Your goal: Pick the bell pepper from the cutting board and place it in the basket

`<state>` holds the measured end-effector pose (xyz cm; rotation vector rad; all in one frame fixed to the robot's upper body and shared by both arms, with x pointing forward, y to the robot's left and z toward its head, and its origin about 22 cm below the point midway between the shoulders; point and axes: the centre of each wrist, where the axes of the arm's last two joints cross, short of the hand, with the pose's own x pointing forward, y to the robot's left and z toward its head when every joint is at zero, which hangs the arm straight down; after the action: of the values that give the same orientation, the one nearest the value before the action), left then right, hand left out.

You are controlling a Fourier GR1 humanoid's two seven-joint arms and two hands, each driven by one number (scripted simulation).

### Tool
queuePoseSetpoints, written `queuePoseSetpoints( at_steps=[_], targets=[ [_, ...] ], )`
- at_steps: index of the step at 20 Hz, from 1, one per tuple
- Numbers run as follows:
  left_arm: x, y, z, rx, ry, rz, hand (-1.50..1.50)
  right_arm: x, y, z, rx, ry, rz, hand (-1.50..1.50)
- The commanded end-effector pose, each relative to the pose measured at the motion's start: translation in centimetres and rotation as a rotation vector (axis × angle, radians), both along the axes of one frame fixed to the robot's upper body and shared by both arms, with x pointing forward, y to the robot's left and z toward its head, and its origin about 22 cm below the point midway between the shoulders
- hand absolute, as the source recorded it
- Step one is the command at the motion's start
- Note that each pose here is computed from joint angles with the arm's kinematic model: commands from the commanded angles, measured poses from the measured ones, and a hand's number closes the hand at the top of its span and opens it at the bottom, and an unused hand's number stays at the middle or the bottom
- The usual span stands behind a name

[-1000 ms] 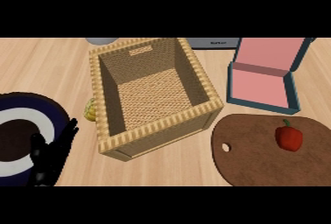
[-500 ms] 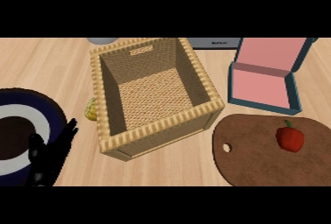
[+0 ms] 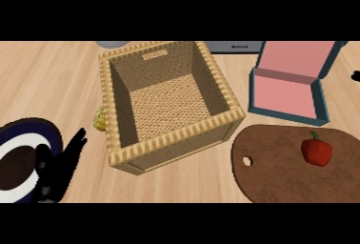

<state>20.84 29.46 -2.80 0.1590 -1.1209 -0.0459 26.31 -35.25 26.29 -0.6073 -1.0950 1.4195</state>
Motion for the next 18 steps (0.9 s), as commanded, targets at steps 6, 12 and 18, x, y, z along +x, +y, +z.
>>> queuePoseSetpoints(
  at_steps=[6, 12, 18],
  targets=[
    [-1.2, -2.0, -2.5, -0.024, 0.112, 0.002, 0.00, 0.9, 0.3, -4.9, -0.084, 0.037, -0.022, -1.50],
    [-2.3, 0.1, -2.7, 0.003, 0.108, 0.018, 0.00, 0.6, -0.2, -7.5, -0.057, 0.033, -0.018, -1.50],
    [-1.7, -0.8, -2.9, -0.017, 0.119, 0.011, 0.00, 0.6, 0.0, -9.3, -0.061, 0.019, -0.009, -1.50]
  ],
)
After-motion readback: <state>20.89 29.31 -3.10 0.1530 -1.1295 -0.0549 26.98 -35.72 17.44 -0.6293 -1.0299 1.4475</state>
